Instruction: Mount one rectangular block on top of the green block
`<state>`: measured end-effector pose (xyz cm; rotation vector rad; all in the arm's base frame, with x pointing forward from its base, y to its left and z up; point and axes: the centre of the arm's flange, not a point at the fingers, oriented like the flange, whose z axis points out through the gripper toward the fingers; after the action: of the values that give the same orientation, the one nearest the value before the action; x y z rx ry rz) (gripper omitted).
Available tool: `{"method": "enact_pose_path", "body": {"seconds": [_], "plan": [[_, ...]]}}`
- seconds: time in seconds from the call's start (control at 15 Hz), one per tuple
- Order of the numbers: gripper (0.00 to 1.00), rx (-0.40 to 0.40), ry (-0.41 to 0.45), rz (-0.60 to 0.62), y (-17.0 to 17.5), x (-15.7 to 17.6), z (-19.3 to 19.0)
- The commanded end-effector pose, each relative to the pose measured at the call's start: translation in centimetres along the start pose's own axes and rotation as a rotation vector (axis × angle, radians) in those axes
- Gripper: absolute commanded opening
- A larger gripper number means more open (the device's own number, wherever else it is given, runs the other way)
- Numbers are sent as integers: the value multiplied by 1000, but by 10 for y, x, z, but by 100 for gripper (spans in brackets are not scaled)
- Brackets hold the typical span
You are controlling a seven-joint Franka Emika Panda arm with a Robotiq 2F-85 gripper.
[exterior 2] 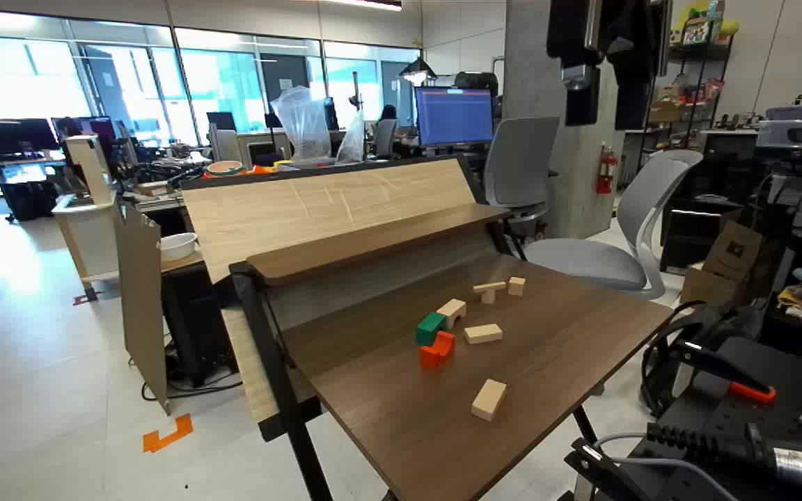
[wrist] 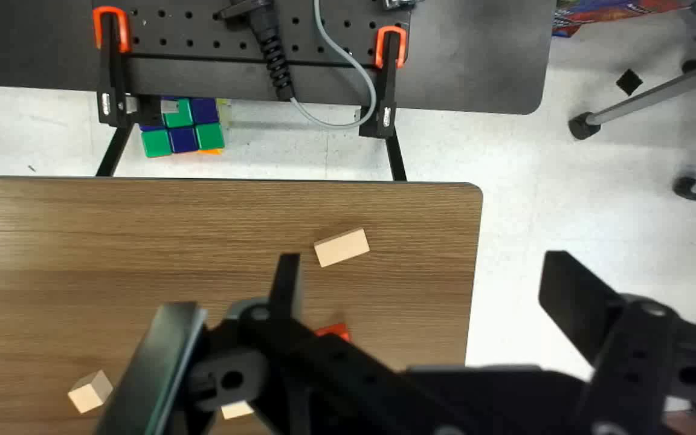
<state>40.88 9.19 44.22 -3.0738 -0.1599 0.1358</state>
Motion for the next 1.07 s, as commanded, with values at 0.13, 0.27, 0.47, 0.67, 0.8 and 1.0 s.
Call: {"method": "enact_pose_path", "body": {"seconds": [0.13,0.27,0.47,0.67,0.8,1.0], "plan": [[100,0,0,0,0,0,0],[100,0,0,0,0,0,0],[100,0,0,0,0,0,0],[100,0,0,0,0,0,0],[100,0,5,-25,-1,0,-2],[100,0,25,-62,-2,1,-13]]}}
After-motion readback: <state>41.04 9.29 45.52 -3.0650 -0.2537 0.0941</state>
